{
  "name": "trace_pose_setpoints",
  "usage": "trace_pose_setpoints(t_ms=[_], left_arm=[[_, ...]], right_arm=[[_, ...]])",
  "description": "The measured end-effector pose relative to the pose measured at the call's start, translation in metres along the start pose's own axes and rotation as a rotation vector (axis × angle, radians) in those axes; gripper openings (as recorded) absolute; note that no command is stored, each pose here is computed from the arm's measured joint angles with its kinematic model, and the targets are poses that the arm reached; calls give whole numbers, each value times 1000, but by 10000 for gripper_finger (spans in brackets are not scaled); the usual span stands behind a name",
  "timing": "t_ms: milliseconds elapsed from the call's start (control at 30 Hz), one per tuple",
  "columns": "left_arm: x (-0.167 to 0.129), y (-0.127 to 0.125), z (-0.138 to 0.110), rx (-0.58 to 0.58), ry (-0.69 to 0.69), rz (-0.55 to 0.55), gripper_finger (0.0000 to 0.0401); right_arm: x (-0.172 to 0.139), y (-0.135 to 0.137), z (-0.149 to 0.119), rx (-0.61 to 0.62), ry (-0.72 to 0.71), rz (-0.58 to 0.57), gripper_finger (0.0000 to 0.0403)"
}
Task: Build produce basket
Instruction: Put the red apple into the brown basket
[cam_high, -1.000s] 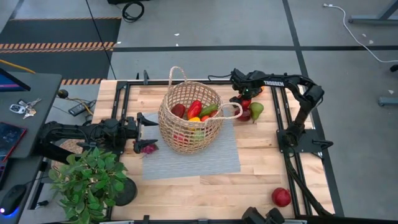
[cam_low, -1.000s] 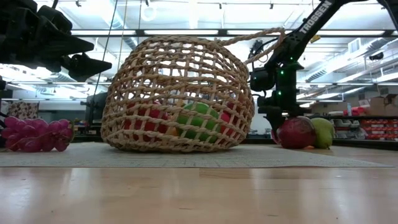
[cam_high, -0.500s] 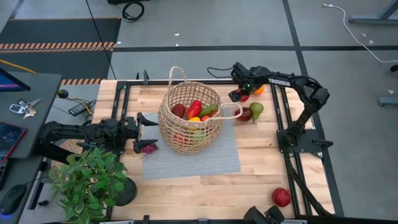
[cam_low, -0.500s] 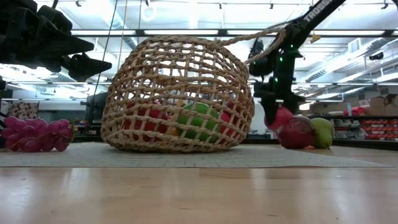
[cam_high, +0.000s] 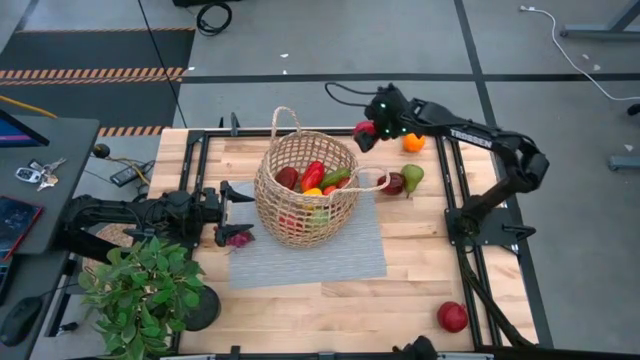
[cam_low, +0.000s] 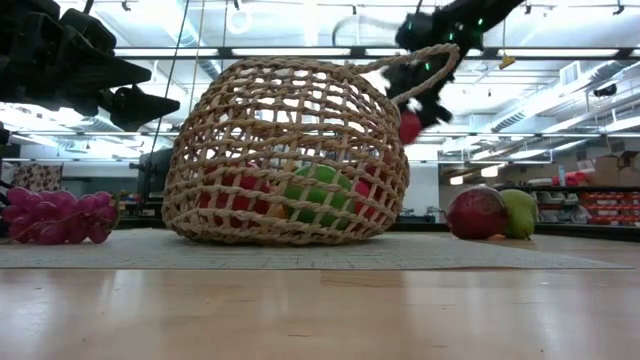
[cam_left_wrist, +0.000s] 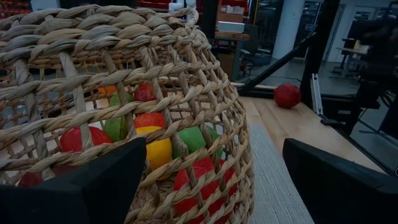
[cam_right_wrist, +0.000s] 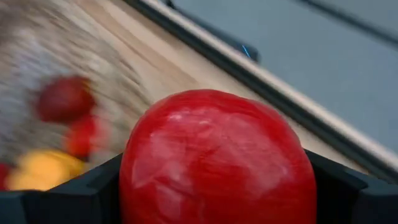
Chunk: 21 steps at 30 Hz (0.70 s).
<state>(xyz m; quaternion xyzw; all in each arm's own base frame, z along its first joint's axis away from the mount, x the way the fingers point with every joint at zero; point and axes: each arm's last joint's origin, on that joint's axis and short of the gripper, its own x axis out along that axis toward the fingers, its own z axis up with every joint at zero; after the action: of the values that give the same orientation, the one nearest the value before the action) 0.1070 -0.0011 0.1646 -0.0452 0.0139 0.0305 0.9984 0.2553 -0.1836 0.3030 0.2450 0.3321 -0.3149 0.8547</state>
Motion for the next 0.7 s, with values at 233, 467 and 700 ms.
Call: trace_pose_setpoints(t_ms=[233,467,700], left_arm=[[0,0,0,0,0,0,386],[0,0,0,0,0,0,386],[0,0,0,0,0,0,386]], right_arm=[[-35,40,17,-81,-297,189,338],[-52,77,27,-127,-501,441,339],[-74,109,32,-203,-711,671,339]])
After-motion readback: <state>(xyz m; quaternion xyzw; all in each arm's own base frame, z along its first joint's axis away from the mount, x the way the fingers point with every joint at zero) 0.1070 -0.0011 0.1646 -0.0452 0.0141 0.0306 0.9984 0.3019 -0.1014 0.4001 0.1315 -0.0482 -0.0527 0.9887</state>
